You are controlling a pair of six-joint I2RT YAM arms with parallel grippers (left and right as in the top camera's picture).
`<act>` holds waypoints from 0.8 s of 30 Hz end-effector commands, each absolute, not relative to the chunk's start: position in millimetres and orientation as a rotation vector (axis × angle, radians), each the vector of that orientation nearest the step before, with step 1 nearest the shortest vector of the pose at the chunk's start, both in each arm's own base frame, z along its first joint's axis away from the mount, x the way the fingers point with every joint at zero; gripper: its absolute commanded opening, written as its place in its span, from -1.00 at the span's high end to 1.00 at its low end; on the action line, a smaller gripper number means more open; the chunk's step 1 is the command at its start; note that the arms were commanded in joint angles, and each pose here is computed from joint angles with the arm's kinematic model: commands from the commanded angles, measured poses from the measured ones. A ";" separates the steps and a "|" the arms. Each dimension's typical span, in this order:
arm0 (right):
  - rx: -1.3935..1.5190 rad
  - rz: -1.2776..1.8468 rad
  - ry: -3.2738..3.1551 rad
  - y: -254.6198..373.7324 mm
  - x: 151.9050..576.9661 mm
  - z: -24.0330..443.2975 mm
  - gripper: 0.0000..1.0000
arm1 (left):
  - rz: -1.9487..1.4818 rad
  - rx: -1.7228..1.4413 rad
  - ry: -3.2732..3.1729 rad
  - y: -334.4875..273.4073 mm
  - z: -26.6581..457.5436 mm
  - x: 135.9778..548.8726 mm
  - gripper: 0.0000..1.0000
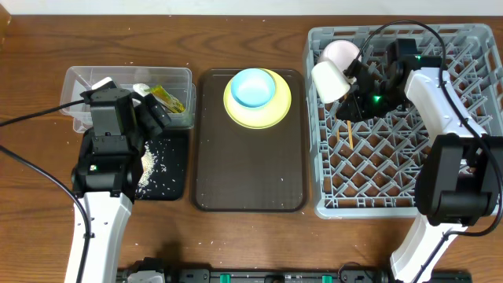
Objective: Sort waste into correct bins and load items into the dishwasher rack
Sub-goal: 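Lower the white cup upright into the rack and open the gripper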
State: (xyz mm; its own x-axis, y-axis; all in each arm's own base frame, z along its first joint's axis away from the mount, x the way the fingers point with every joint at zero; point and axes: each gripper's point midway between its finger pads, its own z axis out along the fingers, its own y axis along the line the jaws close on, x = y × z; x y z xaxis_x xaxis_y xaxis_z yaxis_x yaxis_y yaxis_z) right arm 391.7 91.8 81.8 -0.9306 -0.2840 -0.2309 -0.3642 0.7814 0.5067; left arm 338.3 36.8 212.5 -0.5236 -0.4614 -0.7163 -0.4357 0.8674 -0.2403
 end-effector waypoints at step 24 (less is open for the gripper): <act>-0.559 0.527 2.688 94.3 389.4 186.4 0.98 | -0.024 -0.637 2.181 39.5 218.1 339.5 -0.89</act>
